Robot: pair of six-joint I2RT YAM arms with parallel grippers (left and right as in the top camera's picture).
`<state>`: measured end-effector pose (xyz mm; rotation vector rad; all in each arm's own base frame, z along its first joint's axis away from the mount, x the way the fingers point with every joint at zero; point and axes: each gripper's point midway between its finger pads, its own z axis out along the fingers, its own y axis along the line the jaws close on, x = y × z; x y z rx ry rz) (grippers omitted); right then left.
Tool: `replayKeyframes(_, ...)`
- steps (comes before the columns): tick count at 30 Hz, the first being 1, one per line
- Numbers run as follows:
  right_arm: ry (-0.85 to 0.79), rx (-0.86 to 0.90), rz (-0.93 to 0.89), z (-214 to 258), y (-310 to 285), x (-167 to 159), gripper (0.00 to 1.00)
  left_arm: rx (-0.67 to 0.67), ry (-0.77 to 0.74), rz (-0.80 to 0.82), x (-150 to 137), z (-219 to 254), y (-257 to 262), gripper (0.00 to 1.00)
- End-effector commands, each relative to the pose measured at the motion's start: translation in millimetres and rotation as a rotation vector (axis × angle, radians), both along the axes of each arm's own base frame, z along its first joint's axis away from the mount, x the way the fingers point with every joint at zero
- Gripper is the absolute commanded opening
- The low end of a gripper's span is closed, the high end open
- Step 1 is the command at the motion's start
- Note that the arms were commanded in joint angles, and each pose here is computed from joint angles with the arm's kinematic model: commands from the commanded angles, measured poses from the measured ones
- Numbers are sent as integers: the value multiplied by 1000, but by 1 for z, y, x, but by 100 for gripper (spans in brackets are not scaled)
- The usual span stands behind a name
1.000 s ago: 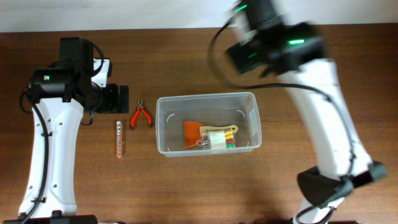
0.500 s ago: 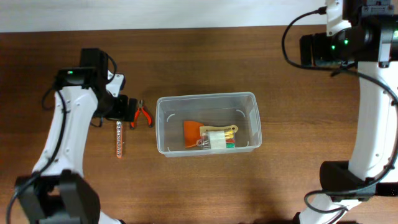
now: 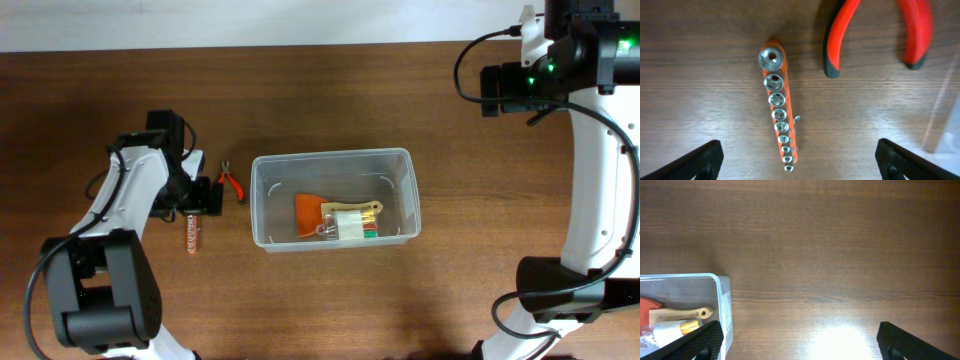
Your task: Pack container
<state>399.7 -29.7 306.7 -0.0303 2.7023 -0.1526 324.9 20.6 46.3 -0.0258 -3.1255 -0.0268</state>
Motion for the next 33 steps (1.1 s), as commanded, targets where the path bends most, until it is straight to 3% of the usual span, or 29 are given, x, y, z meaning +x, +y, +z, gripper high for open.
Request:
replayKeyframes(1, 7, 12, -9, -4, 0, 2, 99, 6, 28, 14, -7, -13, 2, 99)
replayKeyframes(15, 9, 12, -9, -4, 0, 1, 99, 31, 9, 64, -20, -48, 21, 99)
replayKeyframes(25, 23, 12, -9, -5, 0, -2, 99, 34, -26, 64, -13, -52, 22, 100)
replayKeyframes(28, 26, 12, -9, -6, 0, -3, 99, 34, -35, 64, -11, -53, 22, 95)
replayKeyframes(33, 27, 12, -9, -6, 0, -3, 99, 33, -32, 65, -10, -59, 22, 95)
